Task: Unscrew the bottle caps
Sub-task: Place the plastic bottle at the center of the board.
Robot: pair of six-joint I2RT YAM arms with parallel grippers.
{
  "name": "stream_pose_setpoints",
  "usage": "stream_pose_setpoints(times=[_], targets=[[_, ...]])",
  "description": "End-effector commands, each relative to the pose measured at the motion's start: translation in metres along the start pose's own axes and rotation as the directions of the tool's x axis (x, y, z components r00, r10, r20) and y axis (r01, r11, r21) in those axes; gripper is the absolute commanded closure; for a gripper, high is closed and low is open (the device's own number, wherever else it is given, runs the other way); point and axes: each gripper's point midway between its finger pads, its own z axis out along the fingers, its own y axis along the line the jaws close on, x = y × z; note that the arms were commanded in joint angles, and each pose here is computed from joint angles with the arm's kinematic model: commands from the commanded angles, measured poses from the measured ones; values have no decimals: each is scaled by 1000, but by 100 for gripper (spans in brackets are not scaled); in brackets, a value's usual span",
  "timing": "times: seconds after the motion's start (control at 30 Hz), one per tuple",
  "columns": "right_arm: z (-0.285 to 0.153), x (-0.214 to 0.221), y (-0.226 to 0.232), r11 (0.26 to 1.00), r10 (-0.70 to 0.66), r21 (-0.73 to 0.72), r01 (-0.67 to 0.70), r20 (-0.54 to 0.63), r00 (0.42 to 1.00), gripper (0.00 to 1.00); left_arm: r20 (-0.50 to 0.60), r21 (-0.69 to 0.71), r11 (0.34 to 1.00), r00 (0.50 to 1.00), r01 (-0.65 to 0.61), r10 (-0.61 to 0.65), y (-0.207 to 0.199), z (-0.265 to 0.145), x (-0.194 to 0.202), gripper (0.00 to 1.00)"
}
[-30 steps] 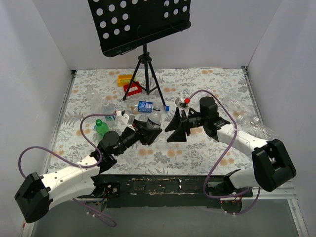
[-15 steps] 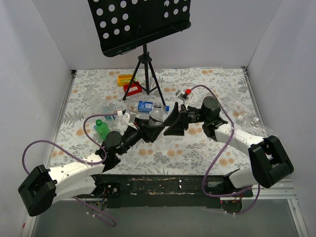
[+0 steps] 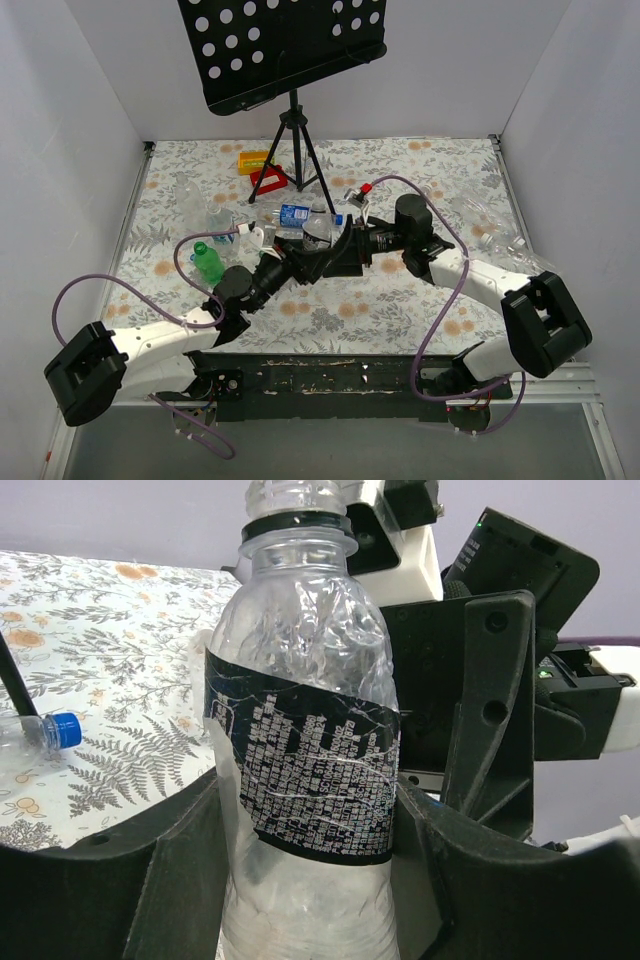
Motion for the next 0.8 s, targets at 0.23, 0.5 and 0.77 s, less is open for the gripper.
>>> stream_pose_setpoints(times=[0.23, 0.5, 0.77], targets=[[7, -18, 27, 991, -7, -132, 11, 27, 1000, 55, 78, 25, 998, 995, 55, -57, -15, 13, -13, 87], [-10, -1, 6, 982, -181, -72, 175, -74, 981, 27, 76, -4, 999, 996, -45, 45, -9, -4, -20, 87], [-37, -38, 27, 903, -423, -85, 420, -23, 906, 18, 12, 88, 988, 992, -127, 126, -23, -31, -17, 87]])
